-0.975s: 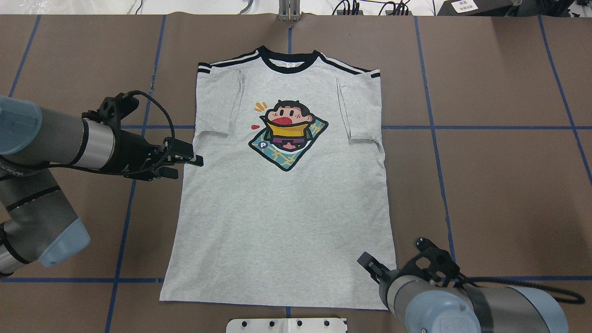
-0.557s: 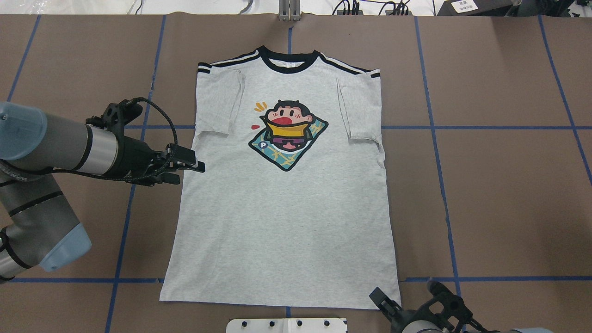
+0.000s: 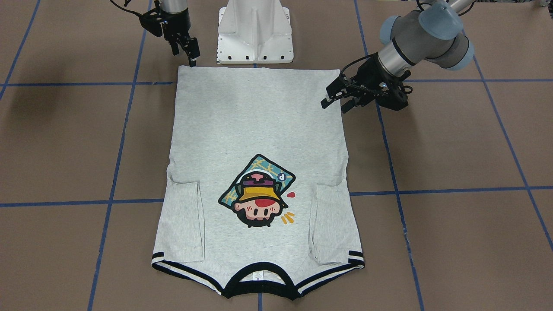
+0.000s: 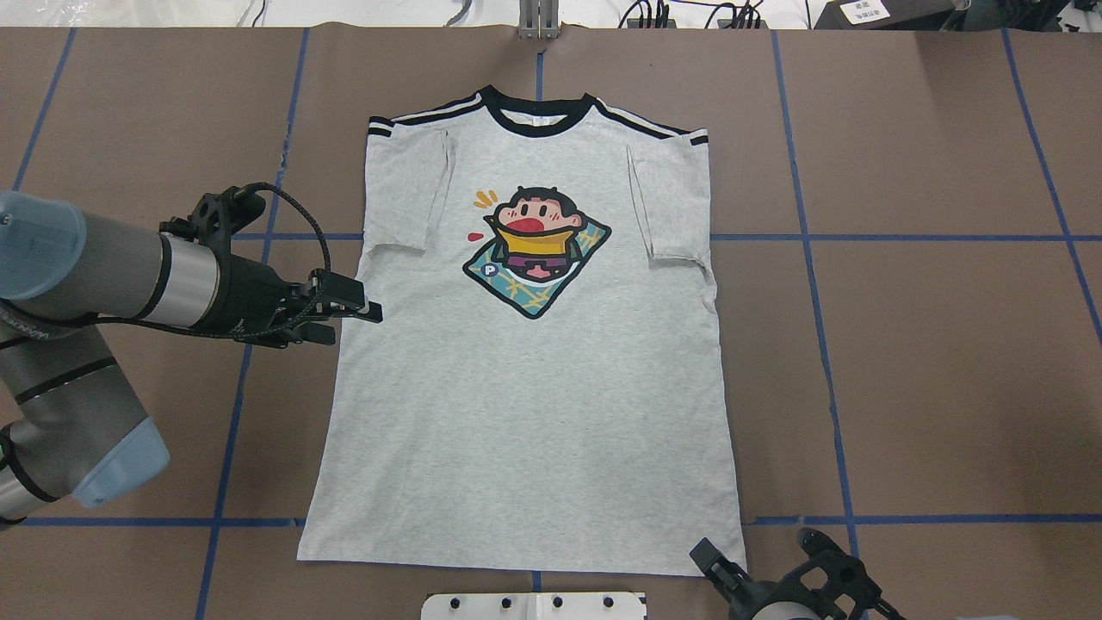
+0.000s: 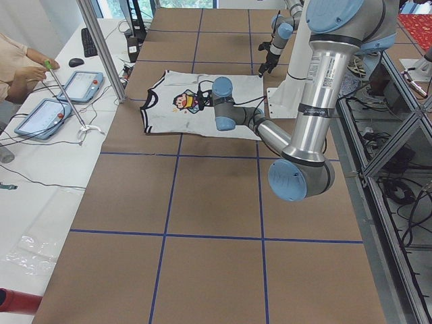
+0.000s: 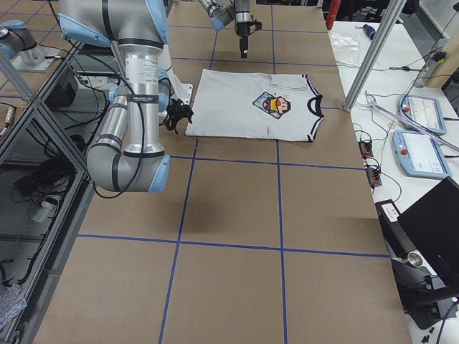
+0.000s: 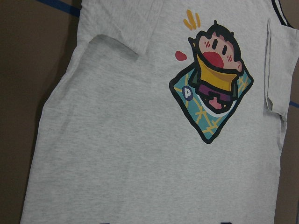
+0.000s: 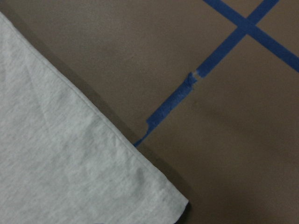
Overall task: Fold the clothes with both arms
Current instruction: 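Position both grippers at the hem corners and grasp them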
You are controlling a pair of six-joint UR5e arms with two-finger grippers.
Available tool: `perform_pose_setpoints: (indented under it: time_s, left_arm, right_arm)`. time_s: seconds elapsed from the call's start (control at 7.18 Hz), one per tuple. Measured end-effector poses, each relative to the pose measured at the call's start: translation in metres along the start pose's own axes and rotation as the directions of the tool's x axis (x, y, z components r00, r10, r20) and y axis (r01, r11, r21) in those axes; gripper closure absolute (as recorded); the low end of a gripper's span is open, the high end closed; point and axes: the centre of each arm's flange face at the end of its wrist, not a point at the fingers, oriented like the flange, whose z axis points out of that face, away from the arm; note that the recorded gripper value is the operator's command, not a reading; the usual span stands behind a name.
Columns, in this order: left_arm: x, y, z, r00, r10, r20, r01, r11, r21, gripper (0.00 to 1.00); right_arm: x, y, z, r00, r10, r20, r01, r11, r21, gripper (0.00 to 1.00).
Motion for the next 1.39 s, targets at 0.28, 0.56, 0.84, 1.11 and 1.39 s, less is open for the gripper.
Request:
perform_pose_setpoints:
  time_s: [0.28,0.56,0.84,1.11,1.39]
  left_arm:
    - [0.0015,0.0008,-0.0010,1.000,0.002,-0.003,-0.002,1.000,0.000,0.17]
    - [0.0029,0.0013,-0.0018,1.000,0.002,-0.006,-0.002,1.000,0.000,0.17]
    - [0.0038,0.0017,-0.0024,1.000,0.002,-0.008,-0.002,1.000,0.000,0.17]
    - [0.0044,0.0022,-0.0027,1.000,0.002,-0.009,-0.002,1.000,-0.001,0.17]
    - [0.0061,0.0033,-0.0037,1.000,0.002,-0.013,-0.002,1.000,-0.002,0.17]
  right_arm:
    - [0.0009,-0.0032,0.0098,1.000,-0.004,-0.010,0.005,1.000,0.020,0.06]
    - [-0.0011,-0.0065,0.0138,1.000,-0.001,-0.013,0.001,1.000,0.029,0.42]
    - [-0.0024,-0.0068,0.0141,1.000,0.002,-0.012,-0.001,1.000,0.029,0.46]
    - [-0.0034,-0.0061,0.0137,1.000,0.003,-0.010,-0.003,1.000,0.028,1.00]
    - [-0.0034,-0.0059,0.0124,1.000,0.006,-0.017,-0.005,1.000,0.021,1.00]
